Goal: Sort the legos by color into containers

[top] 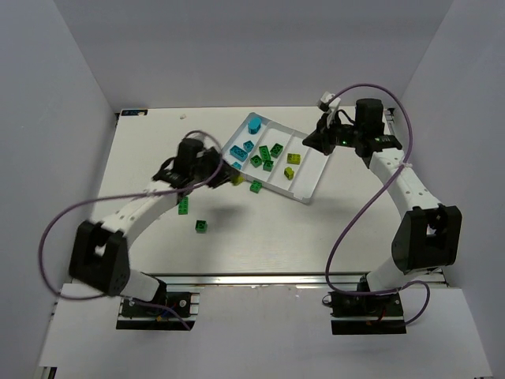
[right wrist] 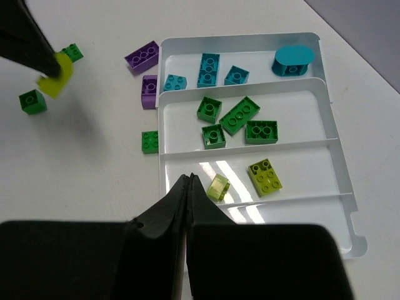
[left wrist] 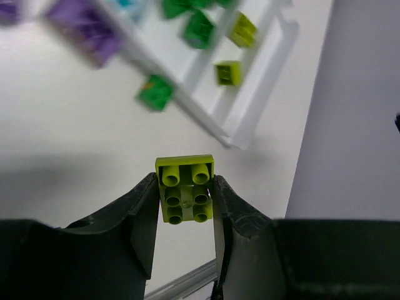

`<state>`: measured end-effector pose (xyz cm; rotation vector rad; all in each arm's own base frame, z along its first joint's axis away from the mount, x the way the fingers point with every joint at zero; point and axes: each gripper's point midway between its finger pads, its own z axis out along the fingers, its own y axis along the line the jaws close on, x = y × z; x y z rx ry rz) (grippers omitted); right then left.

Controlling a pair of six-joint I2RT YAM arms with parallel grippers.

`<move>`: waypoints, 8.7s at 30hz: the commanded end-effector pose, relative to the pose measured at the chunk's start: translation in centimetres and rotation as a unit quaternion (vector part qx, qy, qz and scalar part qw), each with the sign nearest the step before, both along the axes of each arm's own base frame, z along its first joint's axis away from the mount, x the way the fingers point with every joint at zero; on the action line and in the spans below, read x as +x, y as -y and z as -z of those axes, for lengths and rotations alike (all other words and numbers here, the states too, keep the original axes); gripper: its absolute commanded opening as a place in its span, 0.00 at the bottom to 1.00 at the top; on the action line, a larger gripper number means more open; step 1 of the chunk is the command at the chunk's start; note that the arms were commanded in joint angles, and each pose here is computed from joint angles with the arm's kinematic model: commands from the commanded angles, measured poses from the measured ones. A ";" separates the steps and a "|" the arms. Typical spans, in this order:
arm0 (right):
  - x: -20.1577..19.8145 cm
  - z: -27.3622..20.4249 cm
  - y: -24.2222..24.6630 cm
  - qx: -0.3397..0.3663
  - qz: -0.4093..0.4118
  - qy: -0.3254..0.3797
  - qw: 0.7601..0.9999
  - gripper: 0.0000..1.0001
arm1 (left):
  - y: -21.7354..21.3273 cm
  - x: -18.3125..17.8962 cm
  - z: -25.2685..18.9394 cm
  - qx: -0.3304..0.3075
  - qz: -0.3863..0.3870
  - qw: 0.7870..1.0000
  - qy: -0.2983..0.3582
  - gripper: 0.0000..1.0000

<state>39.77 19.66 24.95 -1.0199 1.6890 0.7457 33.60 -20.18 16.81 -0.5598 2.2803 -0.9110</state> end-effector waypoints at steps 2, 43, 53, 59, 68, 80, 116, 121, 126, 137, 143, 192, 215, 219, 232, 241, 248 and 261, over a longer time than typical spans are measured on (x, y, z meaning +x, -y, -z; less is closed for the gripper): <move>-0.5 -2.0 -0.2 0.034 -0.007 0.005 0.999 0.00 | 11.2 3.8 -4.3 -0.006 0.193 0.972 0.132 0.00; -12.0 7.4 -4.4 -0.129 -0.409 0.177 0.886 0.68 | 7.9 8.1 -2.9 0.197 0.055 0.970 0.130 0.16; -10.0 12.0 -8.5 -0.265 -0.528 0.304 0.747 0.76 | -5.4 -0.9 -3.7 0.210 -0.092 0.970 0.085 0.84; -7.9 14.3 -11.2 -0.334 -0.570 0.312 0.683 0.71 | -9.5 -4.9 -4.4 0.181 -0.157 0.967 0.090 0.92; -5.8 17.6 -13.4 -0.393 -0.585 0.312 0.637 0.70 | -11.3 -7.4 -4.1 0.149 -0.199 0.964 0.093 0.93; -2.7 21.0 -14.1 -0.445 -0.561 0.316 0.622 0.70 | -11.6 -8.0 -3.4 0.132 -0.214 0.964 0.087 0.93; -6.3 7.3 -19.1 -0.187 -0.384 0.134 0.894 0.03 | -11.7 -8.8 -0.5 0.102 -0.245 0.963 0.048 0.87; -1.8 6.1 -17.0 -0.149 -0.235 0.034 0.960 0.00 | -11.1 -8.9 0.6 0.104 -0.231 0.967 0.028 0.84; 3.8 8.2 -12.3 -0.119 -0.084 -0.080 0.986 0.02 | -10.1 -8.7 1.3 0.110 -0.199 0.974 0.024 0.83; 14.4 11.1 -9.1 -0.089 0.090 -0.079 0.989 0.14 | -8.7 -9.6 4.2 0.135 -0.134 0.982 -0.020 0.86; 18.5 11.4 -9.5 -0.058 0.137 -0.052 0.988 0.23 | -8.5 -10.5 5.7 0.144 -0.117 0.981 -0.048 0.87; -3.6 0.6 -6.6 0.062 -0.170 -0.061 0.982 0.50 | -9.0 -7.5 14.4 0.367 0.044 0.916 -0.156 0.67; 2.1 -1.2 1.8 0.106 0.038 -0.055 0.992 0.89 | 4.9 4.7 4.9 0.146 0.118 0.982 0.012 0.00; 1.2 -0.5 2.4 0.105 0.031 -0.058 0.992 0.70 | 7.3 8.2 5.7 0.146 0.139 0.979 0.009 0.00; -0.6 1.4 2.7 0.087 0.023 -0.064 0.994 0.64 | 10.2 13.9 6.0 0.163 0.136 0.977 0.012 0.62; -1.2 1.9 2.5 0.057 -0.005 -0.046 0.997 0.89 | 10.8 13.9 1.1 0.144 0.126 0.980 0.059 0.74; -2.8 3.8 1.2 0.049 -0.064 -0.068 0.994 0.89 | 4.8 11.1 -2.7 0.202 0.060 0.973 0.095 0.70; -3.7 3.7 -2.1 -0.010 -0.102 -0.081 0.991 0.52 | -11.7 -1.1 3.8 0.297 -0.052 0.953 -0.021 0.62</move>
